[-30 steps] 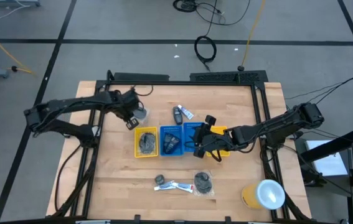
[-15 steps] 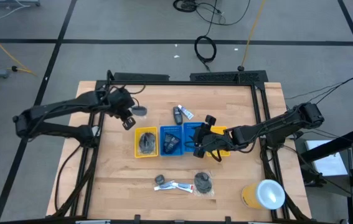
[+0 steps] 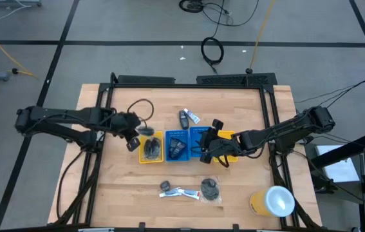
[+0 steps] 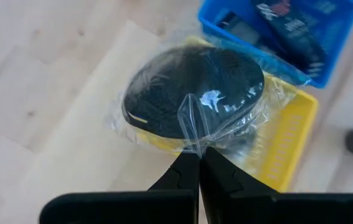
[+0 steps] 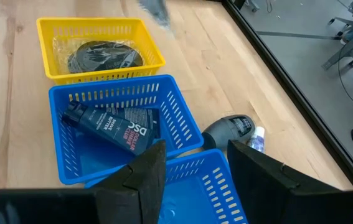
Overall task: Pick & Place Travel size toiletries
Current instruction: Put the hairbrush into the left yellow bin
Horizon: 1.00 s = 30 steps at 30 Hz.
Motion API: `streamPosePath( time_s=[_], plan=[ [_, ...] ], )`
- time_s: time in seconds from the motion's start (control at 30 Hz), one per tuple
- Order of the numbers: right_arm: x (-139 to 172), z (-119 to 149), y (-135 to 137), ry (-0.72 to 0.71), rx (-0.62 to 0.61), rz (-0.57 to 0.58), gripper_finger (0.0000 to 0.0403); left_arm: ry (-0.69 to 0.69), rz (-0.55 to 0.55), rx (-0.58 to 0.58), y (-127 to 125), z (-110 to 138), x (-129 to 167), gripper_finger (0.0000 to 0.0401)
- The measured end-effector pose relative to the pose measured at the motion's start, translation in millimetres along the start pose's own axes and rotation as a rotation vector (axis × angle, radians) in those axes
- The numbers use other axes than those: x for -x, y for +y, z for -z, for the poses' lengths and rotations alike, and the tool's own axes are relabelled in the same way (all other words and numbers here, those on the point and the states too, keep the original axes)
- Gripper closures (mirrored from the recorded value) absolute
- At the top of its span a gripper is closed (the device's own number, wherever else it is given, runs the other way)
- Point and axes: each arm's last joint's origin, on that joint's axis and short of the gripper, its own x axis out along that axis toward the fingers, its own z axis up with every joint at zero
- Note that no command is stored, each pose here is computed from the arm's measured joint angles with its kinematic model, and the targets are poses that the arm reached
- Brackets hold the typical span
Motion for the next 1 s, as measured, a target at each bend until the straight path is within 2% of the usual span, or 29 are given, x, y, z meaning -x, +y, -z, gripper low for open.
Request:
streamPosePath(
  time_s=[0.33,0.53,0.77,1.0],
  plan=[
    [0.0,0.0,0.0,0.0,0.0,0.0,0.0236,-0.033,0.053,0.052,-36.8,20.2,4.9,0.0401],
    [-0.1,0.0,-0.1,0.0,-0.001,0.0,0.0236,-0.058,0.105,0.032,-58.4,25.6,0.5,0.0401],
    [0.0,0.0,0.0,0.0,0.0,0.0,0.0236,-0.016,0.006,0.054,-68.8,32.3,-17.7,0.0401],
    [0.0,0.0,0.0,0.0,0.0,0.0,0.0236,-0.003,-0.036,0.061,-72.1,31.8,-28.7,0.0401]
  ],
)
